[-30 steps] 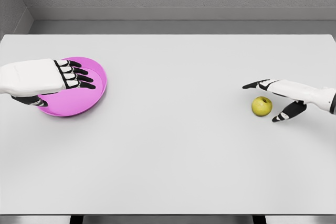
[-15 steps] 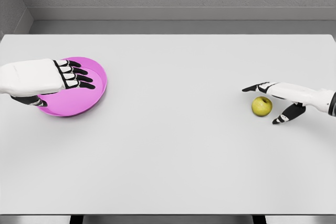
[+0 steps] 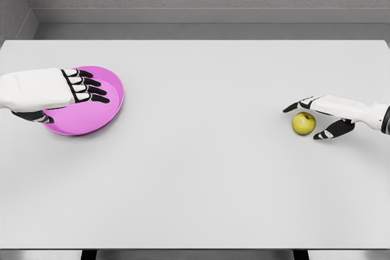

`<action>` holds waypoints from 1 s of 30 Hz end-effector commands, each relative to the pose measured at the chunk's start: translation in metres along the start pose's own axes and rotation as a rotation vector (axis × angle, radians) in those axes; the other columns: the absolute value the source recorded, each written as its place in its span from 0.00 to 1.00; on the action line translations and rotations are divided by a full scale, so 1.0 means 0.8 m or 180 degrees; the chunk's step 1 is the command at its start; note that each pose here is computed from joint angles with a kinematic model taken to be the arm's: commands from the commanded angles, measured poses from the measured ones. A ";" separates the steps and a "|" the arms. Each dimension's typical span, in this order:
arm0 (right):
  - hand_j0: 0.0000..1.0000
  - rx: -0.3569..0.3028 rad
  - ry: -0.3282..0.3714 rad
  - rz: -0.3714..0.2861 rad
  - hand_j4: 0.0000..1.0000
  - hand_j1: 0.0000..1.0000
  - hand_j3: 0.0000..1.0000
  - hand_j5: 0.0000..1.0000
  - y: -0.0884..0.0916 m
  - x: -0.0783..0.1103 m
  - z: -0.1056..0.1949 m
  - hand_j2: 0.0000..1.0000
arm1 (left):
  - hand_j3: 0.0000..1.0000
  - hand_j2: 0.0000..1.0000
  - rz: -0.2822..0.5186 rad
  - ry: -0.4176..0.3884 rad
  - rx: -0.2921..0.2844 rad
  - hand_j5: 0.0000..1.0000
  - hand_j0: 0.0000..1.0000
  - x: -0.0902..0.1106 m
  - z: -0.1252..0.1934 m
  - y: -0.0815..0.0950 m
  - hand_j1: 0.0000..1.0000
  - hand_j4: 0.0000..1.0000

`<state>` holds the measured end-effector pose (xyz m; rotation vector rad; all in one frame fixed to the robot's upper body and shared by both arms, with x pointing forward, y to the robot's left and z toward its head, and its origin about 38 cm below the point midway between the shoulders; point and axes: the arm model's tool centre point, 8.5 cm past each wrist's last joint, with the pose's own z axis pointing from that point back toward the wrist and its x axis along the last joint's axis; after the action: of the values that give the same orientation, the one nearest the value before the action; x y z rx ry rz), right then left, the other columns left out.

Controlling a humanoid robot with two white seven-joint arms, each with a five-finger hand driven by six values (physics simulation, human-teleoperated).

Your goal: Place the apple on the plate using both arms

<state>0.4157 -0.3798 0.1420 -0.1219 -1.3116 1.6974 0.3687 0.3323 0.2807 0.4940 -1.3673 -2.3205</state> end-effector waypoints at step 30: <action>0.55 0.0017 0.0024 0.0047 0.55 0.55 0.55 0.55 -0.003 0.000 -0.001 0.55 | 1.00 1.00 0.0015 0.0023 0.0009 1.00 1.00 -0.002 0.002 0.001 1.00 1.00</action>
<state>0.4176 -0.3789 0.1433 -0.1376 -1.3007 1.7190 0.3695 0.3341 0.2815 0.4998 -1.3642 -2.3169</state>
